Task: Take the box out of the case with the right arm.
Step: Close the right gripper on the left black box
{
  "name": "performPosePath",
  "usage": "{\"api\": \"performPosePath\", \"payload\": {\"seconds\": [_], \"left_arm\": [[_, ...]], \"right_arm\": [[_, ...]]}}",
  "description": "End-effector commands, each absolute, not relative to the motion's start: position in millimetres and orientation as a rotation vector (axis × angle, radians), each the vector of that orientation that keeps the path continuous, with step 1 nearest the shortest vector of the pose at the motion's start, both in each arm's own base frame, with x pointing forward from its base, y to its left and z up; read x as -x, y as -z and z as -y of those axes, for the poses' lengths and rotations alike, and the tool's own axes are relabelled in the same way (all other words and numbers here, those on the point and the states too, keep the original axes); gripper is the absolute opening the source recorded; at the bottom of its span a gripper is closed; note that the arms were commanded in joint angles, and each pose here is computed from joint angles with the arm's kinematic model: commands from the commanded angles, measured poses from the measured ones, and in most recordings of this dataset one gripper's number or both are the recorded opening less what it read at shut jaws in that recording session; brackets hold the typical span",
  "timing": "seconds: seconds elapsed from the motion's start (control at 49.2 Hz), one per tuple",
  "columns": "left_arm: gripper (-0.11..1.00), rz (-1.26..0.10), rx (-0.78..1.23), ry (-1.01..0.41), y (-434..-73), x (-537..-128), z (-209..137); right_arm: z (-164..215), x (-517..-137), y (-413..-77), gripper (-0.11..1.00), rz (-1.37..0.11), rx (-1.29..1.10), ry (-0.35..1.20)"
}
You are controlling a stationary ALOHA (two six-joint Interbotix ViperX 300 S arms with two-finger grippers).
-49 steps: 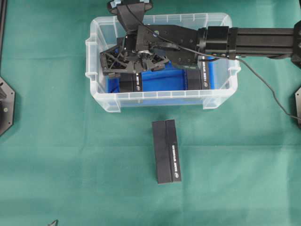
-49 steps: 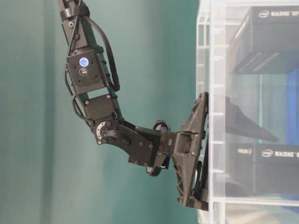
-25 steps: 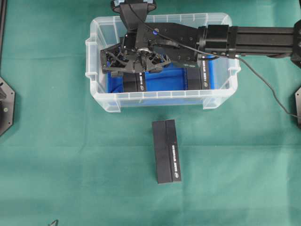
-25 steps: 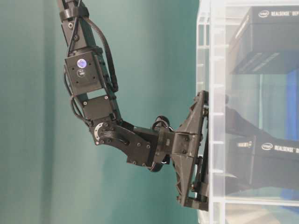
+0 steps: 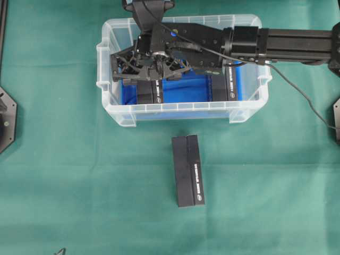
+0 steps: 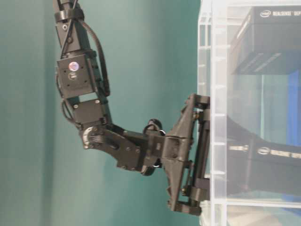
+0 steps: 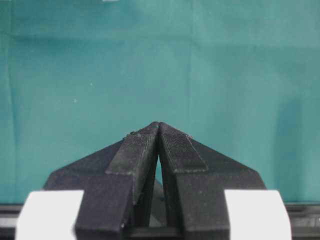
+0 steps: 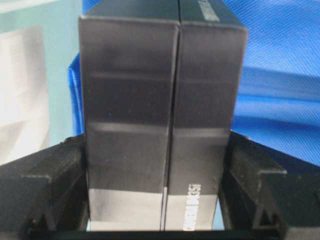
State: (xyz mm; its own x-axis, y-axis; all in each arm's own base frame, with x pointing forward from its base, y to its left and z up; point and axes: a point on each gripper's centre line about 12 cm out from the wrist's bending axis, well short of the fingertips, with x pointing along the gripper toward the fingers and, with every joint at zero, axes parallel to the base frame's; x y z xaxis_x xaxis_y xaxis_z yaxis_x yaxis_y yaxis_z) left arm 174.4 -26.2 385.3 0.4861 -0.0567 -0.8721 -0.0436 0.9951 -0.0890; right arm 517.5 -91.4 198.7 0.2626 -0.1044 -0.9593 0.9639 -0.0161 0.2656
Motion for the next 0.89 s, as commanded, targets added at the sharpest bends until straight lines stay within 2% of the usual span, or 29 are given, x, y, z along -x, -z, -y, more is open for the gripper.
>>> {"api": "performPosePath", "payload": {"seconds": [0.0, 0.589, 0.873], "left_arm": [[0.0, -1.051, 0.102, 0.01, -388.9, -175.0, 26.5], [0.0, -1.056, 0.101, 0.011, -388.8, -174.0, 26.6], [0.0, -1.057, 0.101, 0.009, -388.7, -173.8, 26.3]], "right_arm": [[88.5, -515.9, -245.5, 0.68, -0.863, -1.286, 1.031], [94.5, -493.7, -376.1, 0.68, -0.686, -1.184, 1.074], [89.6, -483.3, -413.1, 0.68, -0.631, -1.185, 1.07]]}}
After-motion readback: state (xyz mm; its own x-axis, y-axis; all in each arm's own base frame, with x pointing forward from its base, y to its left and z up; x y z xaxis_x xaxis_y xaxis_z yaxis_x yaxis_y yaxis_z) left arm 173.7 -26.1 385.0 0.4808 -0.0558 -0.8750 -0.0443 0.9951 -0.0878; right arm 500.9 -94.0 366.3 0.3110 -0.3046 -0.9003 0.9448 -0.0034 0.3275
